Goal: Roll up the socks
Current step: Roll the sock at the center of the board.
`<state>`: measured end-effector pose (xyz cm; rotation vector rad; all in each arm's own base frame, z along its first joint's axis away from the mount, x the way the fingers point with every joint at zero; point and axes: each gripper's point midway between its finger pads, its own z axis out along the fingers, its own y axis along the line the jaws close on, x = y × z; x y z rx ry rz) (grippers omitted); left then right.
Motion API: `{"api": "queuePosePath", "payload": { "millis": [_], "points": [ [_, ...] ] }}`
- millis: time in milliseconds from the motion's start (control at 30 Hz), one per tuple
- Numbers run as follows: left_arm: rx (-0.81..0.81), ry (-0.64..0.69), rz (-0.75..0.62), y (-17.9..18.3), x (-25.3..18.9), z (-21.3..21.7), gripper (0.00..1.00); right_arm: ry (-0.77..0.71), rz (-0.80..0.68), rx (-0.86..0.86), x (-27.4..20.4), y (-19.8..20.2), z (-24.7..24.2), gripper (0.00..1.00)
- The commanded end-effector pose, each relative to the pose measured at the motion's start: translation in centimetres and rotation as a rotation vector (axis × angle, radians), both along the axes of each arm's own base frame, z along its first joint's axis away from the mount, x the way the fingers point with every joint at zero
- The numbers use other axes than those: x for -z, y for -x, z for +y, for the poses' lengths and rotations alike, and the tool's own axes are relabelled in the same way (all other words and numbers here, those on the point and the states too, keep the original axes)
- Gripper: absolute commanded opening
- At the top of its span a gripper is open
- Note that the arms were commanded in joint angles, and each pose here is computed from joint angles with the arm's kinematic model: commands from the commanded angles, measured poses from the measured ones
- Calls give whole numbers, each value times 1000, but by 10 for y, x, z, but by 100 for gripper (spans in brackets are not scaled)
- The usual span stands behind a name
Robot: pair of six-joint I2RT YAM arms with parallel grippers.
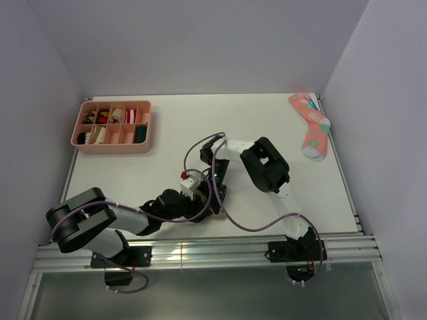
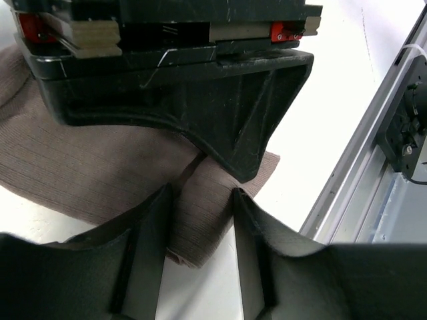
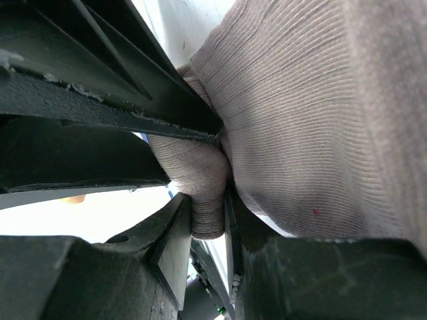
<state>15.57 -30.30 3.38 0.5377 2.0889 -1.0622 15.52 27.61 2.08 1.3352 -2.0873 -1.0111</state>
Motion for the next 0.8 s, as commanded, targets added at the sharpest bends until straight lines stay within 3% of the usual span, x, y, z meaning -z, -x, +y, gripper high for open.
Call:
{"api": "queuePosePath", "payload": {
  "millis": [0, 167, 200, 367, 767],
  "points": [
    [9, 21, 3, -1, -4, -8, 43, 16, -99, -34, 26, -19, -7, 30],
    [-27, -2, 44, -1, 7, -3, 12, 20, -136, 3, 26, -21, -5, 37],
    [-32, -4, 58, -1, 9, -3, 1, -5, -175, 15, 23, -26, 0, 38],
    [-71, -46, 123, 4, 31, 10, 0, -41, -245, 94, 10, -39, -2, 46],
    [-171, -14, 318, 10, 54, 33, 0, -220, -486, 267, -48, -91, -33, 48]
  ]
}}
